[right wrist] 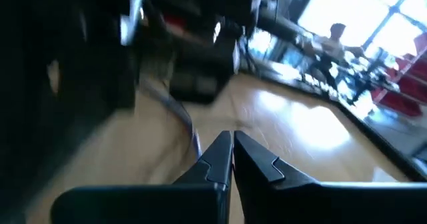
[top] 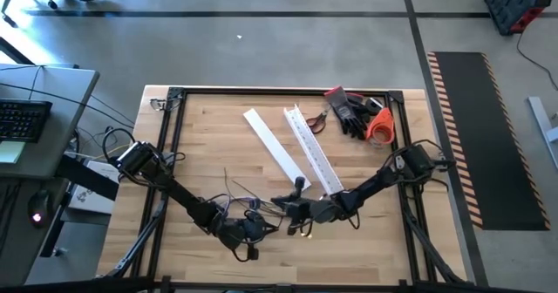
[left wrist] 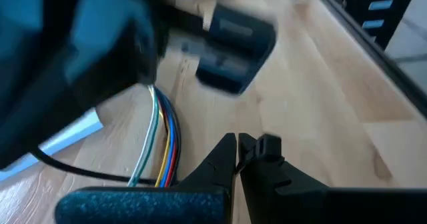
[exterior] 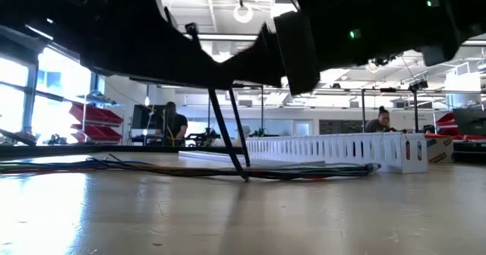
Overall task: Ziptie cables
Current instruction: Wrap the colored cables with the black zip tie
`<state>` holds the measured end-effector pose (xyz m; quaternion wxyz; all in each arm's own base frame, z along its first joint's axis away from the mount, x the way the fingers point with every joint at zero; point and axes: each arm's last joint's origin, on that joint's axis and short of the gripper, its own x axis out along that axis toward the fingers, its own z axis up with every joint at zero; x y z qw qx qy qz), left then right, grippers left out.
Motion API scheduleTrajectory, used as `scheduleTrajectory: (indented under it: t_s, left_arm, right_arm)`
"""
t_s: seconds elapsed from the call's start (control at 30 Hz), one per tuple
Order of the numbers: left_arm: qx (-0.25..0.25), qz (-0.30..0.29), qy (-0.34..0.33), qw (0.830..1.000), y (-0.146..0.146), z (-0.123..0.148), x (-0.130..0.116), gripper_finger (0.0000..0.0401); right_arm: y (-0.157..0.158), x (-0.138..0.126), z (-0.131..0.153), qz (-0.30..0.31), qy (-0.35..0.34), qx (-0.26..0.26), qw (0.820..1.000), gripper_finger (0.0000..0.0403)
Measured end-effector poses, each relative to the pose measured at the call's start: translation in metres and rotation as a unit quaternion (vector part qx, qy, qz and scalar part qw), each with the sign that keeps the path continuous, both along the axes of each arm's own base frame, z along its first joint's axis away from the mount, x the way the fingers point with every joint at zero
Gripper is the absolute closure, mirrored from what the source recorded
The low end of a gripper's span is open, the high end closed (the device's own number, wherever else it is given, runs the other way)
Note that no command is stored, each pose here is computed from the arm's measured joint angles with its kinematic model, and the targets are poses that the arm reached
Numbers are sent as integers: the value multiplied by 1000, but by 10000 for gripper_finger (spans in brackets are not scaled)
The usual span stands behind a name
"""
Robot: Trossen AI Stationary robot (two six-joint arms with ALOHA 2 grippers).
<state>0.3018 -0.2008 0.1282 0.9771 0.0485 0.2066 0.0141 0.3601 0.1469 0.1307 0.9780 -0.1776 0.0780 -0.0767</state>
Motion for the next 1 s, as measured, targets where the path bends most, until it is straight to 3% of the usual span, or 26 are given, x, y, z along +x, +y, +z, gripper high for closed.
scheduleTrajectory:
  t_s: [0.17,0.37,0.47,0.63,0.73,0.87,1.0]
  left_arm:
    - [-3,2,-1,1000,0,0,0,401]
    - [-2,4,1,1000,0,0,0,401]
    - [-6,7,1,1000,0,0,0,401]
    - [-7,8,3,1000,1,-1,0,401]
    - [-6,9,4,1000,1,-1,0,401]
    - [-4,9,7,1000,1,-2,-1,401]
    - [-5,11,7,1000,1,-2,-1,401]
  right_arm:
    - [5,0,11,25,-47,-18,998,403]
    - [5,-1,6,21,-24,-7,999,396]
    - [3,-3,11,-12,-15,15,1000,364]
    - [-7,-13,28,-62,47,90,993,275]
    - [-23,-19,26,-107,98,194,970,226]
    - [-37,-20,3,-108,192,332,917,186]
    - [-45,-17,-22,-112,245,365,891,177]
